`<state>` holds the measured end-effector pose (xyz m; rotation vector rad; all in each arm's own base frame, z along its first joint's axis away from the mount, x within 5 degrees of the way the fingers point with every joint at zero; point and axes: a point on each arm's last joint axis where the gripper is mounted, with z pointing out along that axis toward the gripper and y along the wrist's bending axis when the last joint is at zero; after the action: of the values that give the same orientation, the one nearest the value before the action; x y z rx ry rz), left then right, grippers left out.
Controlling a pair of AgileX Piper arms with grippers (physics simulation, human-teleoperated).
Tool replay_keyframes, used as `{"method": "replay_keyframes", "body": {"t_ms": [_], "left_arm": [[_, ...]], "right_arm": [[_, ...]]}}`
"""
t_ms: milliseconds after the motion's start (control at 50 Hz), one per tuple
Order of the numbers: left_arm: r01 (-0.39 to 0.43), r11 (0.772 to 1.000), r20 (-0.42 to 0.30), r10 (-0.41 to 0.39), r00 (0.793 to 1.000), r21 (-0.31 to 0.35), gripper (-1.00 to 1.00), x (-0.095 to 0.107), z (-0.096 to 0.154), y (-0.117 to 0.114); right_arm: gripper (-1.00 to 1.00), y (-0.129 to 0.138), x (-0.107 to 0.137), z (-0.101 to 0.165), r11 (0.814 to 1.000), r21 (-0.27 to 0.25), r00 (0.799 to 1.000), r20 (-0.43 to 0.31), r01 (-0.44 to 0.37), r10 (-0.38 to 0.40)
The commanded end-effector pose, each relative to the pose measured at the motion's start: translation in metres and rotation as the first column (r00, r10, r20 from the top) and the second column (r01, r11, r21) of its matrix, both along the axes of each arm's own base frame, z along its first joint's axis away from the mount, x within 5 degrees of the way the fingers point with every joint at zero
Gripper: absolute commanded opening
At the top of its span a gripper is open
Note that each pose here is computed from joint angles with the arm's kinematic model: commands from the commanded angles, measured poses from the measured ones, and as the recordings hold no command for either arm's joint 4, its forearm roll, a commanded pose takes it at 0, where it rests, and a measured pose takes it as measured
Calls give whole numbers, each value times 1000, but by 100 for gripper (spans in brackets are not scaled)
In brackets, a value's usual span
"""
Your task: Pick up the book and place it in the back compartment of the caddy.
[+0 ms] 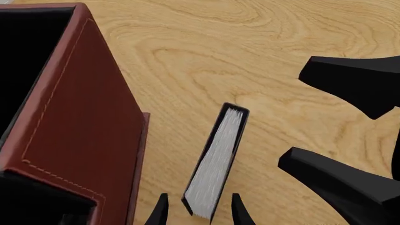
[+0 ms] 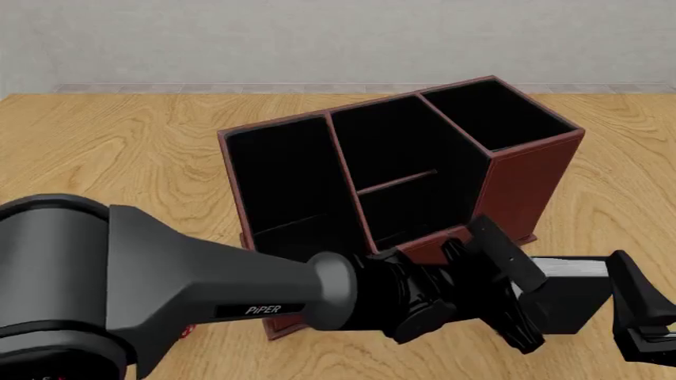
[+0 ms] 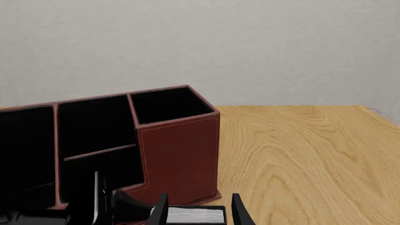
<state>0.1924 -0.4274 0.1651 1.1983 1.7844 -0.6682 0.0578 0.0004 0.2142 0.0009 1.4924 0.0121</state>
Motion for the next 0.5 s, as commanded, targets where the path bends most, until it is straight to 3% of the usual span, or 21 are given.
{"method": "replay_keyframes", "body": {"t_ms": [20,160,180,500], "left_arm": [[20,1000,-4,-20,1000,17,100,-7,-3,-6],[22,1000,-2,-22,1000,22,100,-6,-3,-7],[25,999,-2,-25,1000,24,-100,-7,-4,-7],[13,1000,29,-13,999,1,-100,0,13,2]], "right_arm": [[100,0,0,0,1000,0,1000,0,0,0],[100,0,0,0,1000,1,1000,0,-1,1],[100,0,0,0,1000,0,1000,0,0,0],[100,0,0,0,1000,0,1000,0,-1,1]]}}
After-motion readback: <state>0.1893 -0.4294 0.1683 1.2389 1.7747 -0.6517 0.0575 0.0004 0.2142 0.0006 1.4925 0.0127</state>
